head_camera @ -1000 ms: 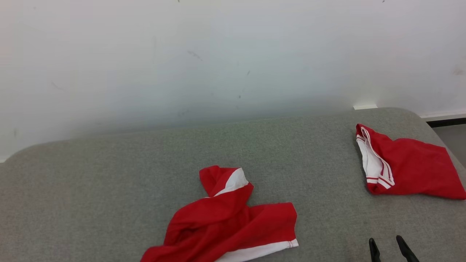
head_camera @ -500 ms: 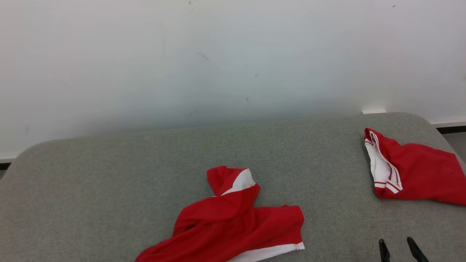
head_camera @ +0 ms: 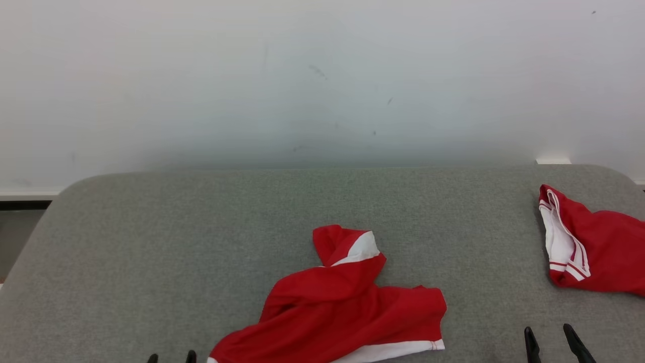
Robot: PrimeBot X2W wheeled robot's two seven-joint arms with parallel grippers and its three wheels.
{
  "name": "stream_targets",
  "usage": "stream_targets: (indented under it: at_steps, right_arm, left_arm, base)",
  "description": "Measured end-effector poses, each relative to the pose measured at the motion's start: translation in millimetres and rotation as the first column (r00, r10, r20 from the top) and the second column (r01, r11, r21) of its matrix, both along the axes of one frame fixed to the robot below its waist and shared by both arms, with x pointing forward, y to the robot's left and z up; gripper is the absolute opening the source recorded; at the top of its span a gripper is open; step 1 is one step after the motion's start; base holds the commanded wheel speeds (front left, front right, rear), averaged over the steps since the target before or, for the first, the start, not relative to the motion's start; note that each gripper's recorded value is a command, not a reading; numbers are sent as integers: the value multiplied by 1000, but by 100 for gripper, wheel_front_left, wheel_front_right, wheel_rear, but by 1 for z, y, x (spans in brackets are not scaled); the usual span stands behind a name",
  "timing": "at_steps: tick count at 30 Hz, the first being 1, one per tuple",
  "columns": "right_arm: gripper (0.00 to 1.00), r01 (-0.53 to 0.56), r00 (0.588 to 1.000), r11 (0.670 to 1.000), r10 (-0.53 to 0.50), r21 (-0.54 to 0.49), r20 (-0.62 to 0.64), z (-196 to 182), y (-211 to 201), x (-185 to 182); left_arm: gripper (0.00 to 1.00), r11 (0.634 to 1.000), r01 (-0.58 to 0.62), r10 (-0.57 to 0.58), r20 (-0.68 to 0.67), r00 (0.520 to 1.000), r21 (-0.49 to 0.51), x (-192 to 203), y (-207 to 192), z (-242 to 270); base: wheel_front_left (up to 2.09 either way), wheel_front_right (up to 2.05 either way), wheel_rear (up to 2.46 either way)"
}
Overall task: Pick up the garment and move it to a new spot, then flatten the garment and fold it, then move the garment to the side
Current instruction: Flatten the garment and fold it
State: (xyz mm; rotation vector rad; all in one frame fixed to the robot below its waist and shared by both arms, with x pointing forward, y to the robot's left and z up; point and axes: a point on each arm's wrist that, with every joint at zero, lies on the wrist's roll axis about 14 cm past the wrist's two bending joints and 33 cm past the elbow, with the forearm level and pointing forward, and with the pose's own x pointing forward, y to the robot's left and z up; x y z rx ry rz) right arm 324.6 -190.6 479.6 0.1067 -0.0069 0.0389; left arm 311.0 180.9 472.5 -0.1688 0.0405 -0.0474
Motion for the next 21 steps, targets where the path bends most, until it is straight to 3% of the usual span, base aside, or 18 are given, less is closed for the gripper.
stream_targets:
  at_steps: [21]
  right_arm:
    - [100, -38, 999, 999, 39, 23, -31, -10, 18, -4]
  left_arm:
    - [100, 999, 30, -32, 49, 998, 34, 5, -10, 8]
  base:
    - [0, 0, 0]
